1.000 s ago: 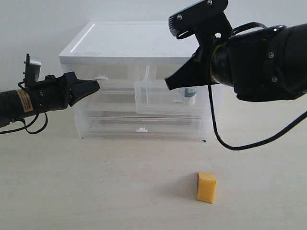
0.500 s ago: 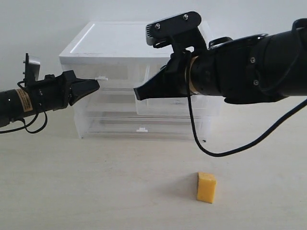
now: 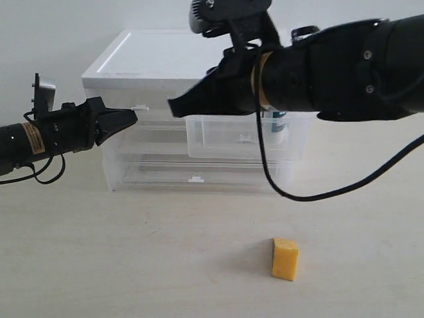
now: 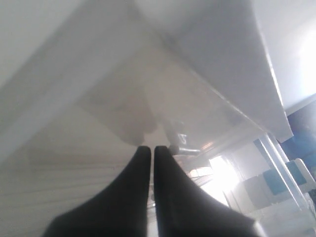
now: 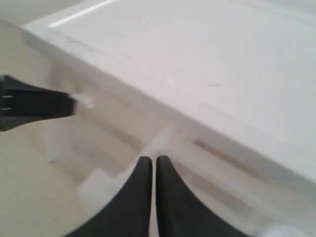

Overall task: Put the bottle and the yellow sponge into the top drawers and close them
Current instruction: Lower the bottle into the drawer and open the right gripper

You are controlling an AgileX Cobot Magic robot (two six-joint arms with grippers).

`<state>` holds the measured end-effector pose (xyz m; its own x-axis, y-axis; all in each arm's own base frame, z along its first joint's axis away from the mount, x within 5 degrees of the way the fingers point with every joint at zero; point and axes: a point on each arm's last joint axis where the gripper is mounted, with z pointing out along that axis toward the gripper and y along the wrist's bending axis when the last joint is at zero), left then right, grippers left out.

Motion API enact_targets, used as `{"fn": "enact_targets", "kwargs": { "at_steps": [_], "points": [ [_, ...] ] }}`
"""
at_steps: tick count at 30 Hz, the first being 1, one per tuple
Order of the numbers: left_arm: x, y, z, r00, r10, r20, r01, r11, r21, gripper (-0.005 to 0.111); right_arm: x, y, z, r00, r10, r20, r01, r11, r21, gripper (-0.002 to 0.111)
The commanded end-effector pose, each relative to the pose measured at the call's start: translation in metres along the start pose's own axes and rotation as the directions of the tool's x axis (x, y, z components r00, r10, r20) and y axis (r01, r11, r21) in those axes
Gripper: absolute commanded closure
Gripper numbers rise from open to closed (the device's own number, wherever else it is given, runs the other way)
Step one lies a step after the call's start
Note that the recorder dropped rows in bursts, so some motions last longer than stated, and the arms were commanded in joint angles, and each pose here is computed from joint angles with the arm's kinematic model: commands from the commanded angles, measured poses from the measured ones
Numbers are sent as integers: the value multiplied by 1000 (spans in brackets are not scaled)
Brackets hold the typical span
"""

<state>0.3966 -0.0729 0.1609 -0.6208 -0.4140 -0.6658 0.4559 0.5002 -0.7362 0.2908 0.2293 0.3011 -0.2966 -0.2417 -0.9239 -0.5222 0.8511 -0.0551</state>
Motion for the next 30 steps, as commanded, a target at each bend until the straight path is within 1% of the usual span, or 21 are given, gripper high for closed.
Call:
{"fn": "enact_targets", "kwargs": {
  "at_steps": [1, 2, 4, 10, 16, 19, 23, 25, 27, 30],
  "points": [
    [-13, 3, -2, 997, -28, 78, 31, 999, -26, 103, -11, -33, -24, 997, -64, -33, 71, 946, 315, 108],
    [-13, 3, -2, 997, -28, 78, 31, 999, -26, 103, -11, -37, -27, 996, -72, -56, 87, 928, 362, 108],
    [-13, 3, -2, 997, -28, 78, 31, 999, -26, 103, -8, -42, -29, 993, -74, -91, 105, 908, 405, 108],
    [-12, 3, -2, 997, -27, 75, 29, 999, -26, 103, 2, -36, -19, 990, -36, -133, 82, 930, 358, 108],
    [-12, 3, -2, 997, -27, 75, 29, 999, -26, 103, 13, -35, -7, 982, -45, -181, 110, 923, 368, 108],
    [-13, 2, -2, 997, -33, 76, 34, 999, -20, 103, 17, -44, -2, 980, -32, -195, 108, 914, 390, 108],
    [-13, 2, -2, 996, -33, 79, 34, 999, -11, 103, 17, -58, -1, 981, -7, -194, 88, 907, 412, 108],
    [-13, 2, -2, 996, -35, 81, 36, 999, -11, 103, 17, -58, -1, 981, -13, -196, 94, 907, 409, 108],
    [-13, 2, -2, 996, -35, 82, 37, 999, -11, 103, 16, -55, 1, 983, -21, -182, 90, 922, 377, 108],
    [-13, 2, -2, 996, -35, 82, 37, 999, -11, 103, 15, -52, 2, 987, 2, -160, 56, 935, 351, 108]
  ]
}}
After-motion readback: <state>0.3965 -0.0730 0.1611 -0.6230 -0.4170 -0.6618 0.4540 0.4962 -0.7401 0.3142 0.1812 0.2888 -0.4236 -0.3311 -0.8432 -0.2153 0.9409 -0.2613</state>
